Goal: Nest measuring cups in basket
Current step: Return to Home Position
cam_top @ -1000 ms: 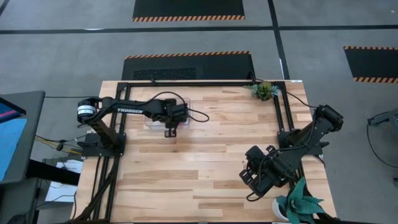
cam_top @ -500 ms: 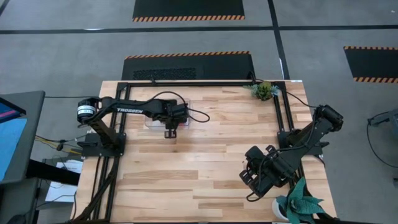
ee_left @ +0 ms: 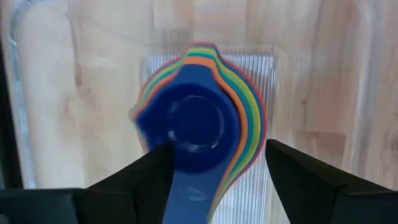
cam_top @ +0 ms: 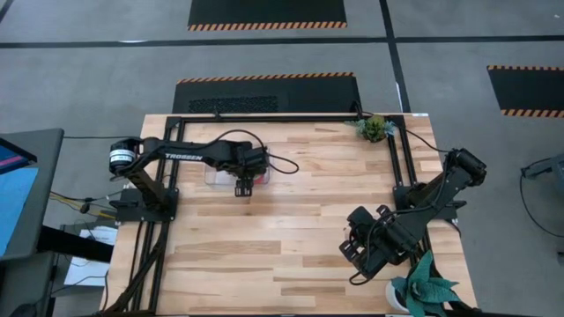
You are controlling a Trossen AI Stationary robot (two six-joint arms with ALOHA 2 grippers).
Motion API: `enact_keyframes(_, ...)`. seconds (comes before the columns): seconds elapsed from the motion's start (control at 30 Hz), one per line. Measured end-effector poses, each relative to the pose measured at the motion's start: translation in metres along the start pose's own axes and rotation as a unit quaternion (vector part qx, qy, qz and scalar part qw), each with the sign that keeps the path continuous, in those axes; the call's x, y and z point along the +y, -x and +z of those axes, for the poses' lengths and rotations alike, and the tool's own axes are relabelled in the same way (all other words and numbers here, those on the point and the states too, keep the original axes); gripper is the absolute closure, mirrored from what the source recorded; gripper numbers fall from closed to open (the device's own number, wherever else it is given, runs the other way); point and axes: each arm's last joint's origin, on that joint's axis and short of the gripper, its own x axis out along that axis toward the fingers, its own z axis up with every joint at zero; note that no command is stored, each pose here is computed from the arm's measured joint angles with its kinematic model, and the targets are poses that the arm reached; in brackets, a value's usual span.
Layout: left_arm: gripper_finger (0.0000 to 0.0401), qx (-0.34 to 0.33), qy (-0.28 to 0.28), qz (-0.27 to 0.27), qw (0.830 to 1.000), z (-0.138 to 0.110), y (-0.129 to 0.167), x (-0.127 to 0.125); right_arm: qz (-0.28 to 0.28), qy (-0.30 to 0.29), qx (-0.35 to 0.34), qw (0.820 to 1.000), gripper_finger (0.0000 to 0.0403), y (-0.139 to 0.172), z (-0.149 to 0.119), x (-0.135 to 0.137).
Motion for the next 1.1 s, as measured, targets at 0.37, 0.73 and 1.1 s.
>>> enact_keyframes(0.37, 0.0158, 0.033, 0.026, 0.044, 0.998, 0.011, 0.043, 0.007, -0.005, 0.023, -0.003, 1.0, 0.0372, 0.0, 0.0, -0.001)
enact_keyframes(0.73, 0.0159, 0.138, 0.224, 0.019, 0.965, 0.0, 0.114, 0.006, 0.089, -0.015, 0.041, 0.995, 0.0371, 0.003, -0.003, 0.018)
enact_keyframes(1.1, 0.0159, -0.132, 0.168, -0.104, 0.971, -0.06, 0.179, -0.022, 0.165, 0.209, -0.246, 0.932, 0.037, 0.055, 0.012, -0.005)
